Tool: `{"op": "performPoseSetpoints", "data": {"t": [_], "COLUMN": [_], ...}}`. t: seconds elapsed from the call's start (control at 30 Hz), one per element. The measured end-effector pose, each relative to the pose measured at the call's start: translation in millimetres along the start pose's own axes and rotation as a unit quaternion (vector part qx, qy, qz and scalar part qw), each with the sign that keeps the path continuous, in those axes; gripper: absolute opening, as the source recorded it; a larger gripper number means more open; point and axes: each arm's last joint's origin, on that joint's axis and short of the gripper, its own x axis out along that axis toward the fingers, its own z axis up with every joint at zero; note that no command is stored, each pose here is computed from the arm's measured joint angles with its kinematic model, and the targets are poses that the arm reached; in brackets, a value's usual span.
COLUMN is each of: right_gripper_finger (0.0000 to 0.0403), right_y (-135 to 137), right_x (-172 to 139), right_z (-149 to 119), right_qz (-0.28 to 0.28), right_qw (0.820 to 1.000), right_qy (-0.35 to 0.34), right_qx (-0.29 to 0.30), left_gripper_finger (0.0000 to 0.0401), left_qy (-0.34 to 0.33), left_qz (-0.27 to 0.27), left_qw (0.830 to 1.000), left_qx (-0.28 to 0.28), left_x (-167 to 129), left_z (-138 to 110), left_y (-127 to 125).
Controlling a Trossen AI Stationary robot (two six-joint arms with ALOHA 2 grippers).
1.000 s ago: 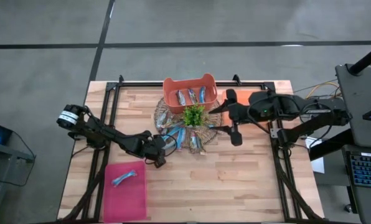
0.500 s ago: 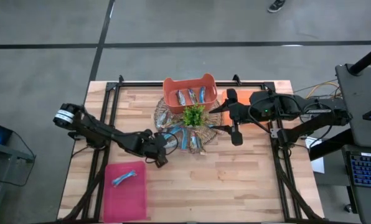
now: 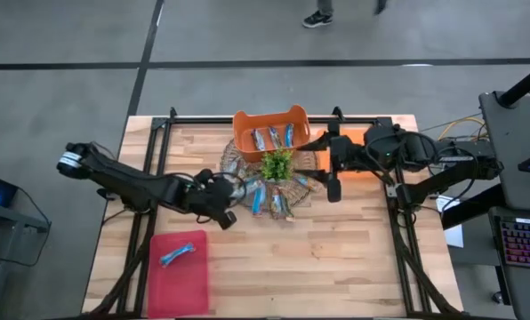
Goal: Pick and place Granola Bars by type
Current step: Put the orange granola bar into the orange bin
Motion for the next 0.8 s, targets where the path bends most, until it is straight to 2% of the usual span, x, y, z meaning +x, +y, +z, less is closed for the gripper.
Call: {"op": "performPoseSetpoints", "data": {"t": [0.13, 0.2, 0.53, 0.8], "right_gripper_finger": [0.0262, 0.0262, 0.0252, 0.0284], "right_y": [-3, -4, -4, -2], "right_x": [-1, -1, 0, 1], "right_z": [6, 8, 17, 24], "right_qz": [-0.057, -0.067, -0.058, -0.030], "right_qw": [0.998, 0.997, 0.992, 0.989], "right_qy": [-0.023, -0.034, -0.085, -0.122], "right_qx": [0.005, 0.011, 0.074, 0.079], "left_gripper_finger": [0.0001, 0.0000, 0.0000, 0.0000], "left_qy": [-0.042, -0.066, -0.222, -0.309], "left_qz": [-0.012, -0.022, -0.097, -0.114], "left_qw": [0.999, 0.998, 0.970, 0.944], "left_qx": [0.002, 0.002, 0.004, 0.020], "left_x": [-20, -29, -55, -63], "left_z": [13, 20, 51, 68], "left_y": [5, 6, 1, -4]}}
